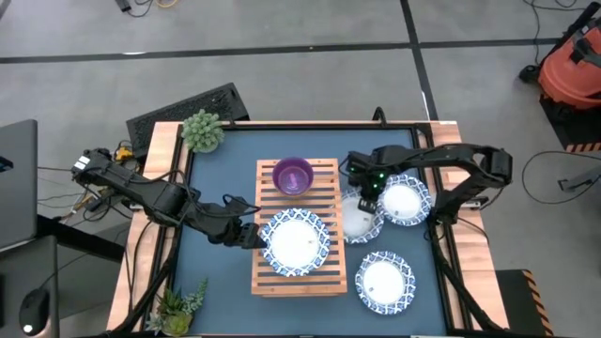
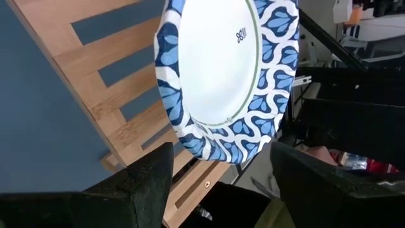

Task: Place and stack bowls onto a shelf
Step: Stack the middle left big white and blue bowl on top of the big white and blue bowl

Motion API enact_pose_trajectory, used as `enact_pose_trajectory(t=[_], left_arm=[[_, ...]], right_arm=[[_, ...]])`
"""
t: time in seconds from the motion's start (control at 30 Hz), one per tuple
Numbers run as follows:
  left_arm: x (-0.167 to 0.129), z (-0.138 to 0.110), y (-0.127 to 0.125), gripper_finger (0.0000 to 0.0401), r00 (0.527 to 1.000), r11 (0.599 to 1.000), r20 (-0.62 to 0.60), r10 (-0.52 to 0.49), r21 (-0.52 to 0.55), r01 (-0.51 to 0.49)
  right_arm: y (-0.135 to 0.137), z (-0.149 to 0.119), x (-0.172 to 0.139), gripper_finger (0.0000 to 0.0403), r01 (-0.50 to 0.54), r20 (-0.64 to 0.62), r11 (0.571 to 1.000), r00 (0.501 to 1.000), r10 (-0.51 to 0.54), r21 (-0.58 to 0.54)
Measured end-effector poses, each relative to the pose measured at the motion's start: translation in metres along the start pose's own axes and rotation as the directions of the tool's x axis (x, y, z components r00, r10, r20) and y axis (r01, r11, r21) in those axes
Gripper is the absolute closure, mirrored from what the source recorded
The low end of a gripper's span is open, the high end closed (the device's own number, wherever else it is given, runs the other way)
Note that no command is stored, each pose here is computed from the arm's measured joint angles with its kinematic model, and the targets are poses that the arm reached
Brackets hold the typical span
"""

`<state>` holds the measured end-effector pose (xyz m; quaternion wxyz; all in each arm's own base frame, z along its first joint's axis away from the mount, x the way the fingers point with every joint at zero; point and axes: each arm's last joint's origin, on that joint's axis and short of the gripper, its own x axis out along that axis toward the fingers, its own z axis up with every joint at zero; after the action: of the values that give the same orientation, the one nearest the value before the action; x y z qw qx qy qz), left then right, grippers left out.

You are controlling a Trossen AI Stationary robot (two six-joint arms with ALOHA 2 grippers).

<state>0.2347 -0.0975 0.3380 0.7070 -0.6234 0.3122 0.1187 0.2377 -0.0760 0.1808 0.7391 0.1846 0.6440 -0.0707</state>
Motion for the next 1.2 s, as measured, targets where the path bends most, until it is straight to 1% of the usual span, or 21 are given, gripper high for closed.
enact_pose_trajectory(t=[0.13, 0.27, 0.4, 0.5, 0.6, 0.7, 0.83, 0.9, 1.0, 1.1, 1.2], left_arm=[[0.000, 0.000, 0.000, 0.0154, 1.000, 1.000, 0.004, 0.000, 0.000, 0.000], [0.000, 0.000, 0.000, 0.0154, 1.000, 1.000, 0.013, 0.000, 0.000, 0.000], [0.000, 0.001, 0.000, 0.0154, 1.000, 1.000, 0.015, -0.001, -0.001, 0.001], [0.000, 0.001, 0.000, 0.0154, 1.000, 1.000, 0.015, -0.001, -0.022, 0.001], [0.000, 0.000, -0.001, 0.0154, 1.000, 0.998, 0.013, -0.008, -0.057, 0.009], [-0.001, 0.000, -0.002, 0.0154, 1.000, 0.996, 0.010, -0.023, -0.084, 0.024], [-0.007, 0.001, -0.008, 0.0154, 0.996, 0.990, 0.003, -0.090, -0.110, 0.090], [-0.013, 0.001, -0.013, 0.0154, 0.988, 0.981, -0.006, -0.154, -0.118, 0.152], [-0.026, 0.002, -0.018, 0.0154, 0.973, 0.966, 0.005, -0.231, -0.121, 0.230], [-0.041, 0.005, -0.021, 0.0154, 0.952, 0.948, 0.066, -0.298, -0.092, 0.304], [-0.056, 0.011, -0.024, 0.0154, 0.917, 0.931, 0.185, -0.352, -0.035, 0.365]], right_arm=[[-0.002, -0.008, -0.011, 0.0376, 0.005, -0.011, 0.997, 1.000, -0.005, 0.082], [-0.004, -0.016, -0.022, 0.0382, 0.015, -0.006, 0.984, 1.000, -0.014, 0.175], [-0.007, -0.022, -0.034, 0.0380, 0.046, 0.024, 0.958, 0.998, -0.055, 0.283], [-0.010, -0.028, -0.042, 0.0378, 0.078, 0.030, 0.937, 0.995, -0.094, 0.342], [-0.013, -0.035, -0.050, 0.0379, 0.127, 0.033, 0.914, 0.988, -0.151, 0.386], [-0.015, -0.039, -0.057, 0.0380, 0.150, 0.056, 0.899, 0.980, -0.189, 0.412], [-0.018, -0.045, -0.068, 0.0379, 0.132, 0.104, 0.878, 0.974, -0.201, 0.460], [-0.020, -0.048, -0.072, 0.0379, 0.124, 0.123, 0.865, 0.970, -0.209, 0.485], [-0.024, -0.054, -0.078, 0.0379, 0.156, 0.131, 0.834, 0.956, -0.262, 0.530], [-0.029, -0.058, -0.084, 0.0379, 0.193, 0.141, 0.788, 0.932, -0.333, 0.585], [-0.033, -0.063, -0.092, 0.0379, 0.221, 0.154, 0.738, 0.902, -0.403, 0.638]])
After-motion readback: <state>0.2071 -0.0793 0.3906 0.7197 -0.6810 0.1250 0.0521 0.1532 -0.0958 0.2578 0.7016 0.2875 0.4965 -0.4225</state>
